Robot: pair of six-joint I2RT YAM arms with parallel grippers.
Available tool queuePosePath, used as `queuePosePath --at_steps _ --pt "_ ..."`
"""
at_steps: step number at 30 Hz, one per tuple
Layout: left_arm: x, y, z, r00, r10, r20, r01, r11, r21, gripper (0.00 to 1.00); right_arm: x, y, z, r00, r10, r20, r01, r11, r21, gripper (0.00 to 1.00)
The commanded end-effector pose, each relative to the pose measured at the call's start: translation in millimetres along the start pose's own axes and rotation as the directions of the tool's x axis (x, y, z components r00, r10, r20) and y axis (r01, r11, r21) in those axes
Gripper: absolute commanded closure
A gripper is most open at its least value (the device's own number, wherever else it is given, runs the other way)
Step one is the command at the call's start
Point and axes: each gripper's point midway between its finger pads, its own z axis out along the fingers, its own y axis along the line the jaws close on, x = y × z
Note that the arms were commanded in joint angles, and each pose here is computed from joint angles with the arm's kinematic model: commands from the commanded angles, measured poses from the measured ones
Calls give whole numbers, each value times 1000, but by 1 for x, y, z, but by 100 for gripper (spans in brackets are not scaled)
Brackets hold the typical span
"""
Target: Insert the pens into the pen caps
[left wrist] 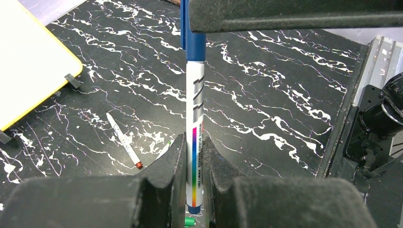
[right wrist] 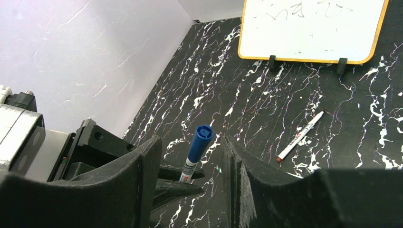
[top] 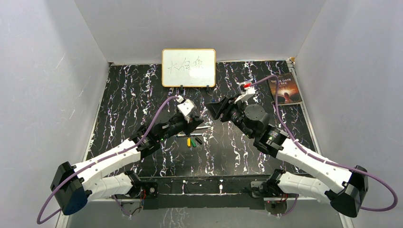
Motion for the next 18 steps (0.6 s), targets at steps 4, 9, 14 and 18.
queuePosePath --at_steps 4,9,14,18 --pt "-27 -5 -7 997 15 75 -17 1000 19 100 -31 23 6 997 11 79 -7 998 -56 53" --pt "-31 -5 -11 997 24 80 -26 999 19 100 -32 25 10 996 24 87 -19 998 -59 55" --pt "-28 -5 -12 997 27 72 -28 999 17 100 -32 29 14 996 33 85 -26 997 -75 66" --pt "-24 -4 -12 997 23 68 -24 1000 16 100 -32 31 13 995 47 88 -40 996 -85 68"
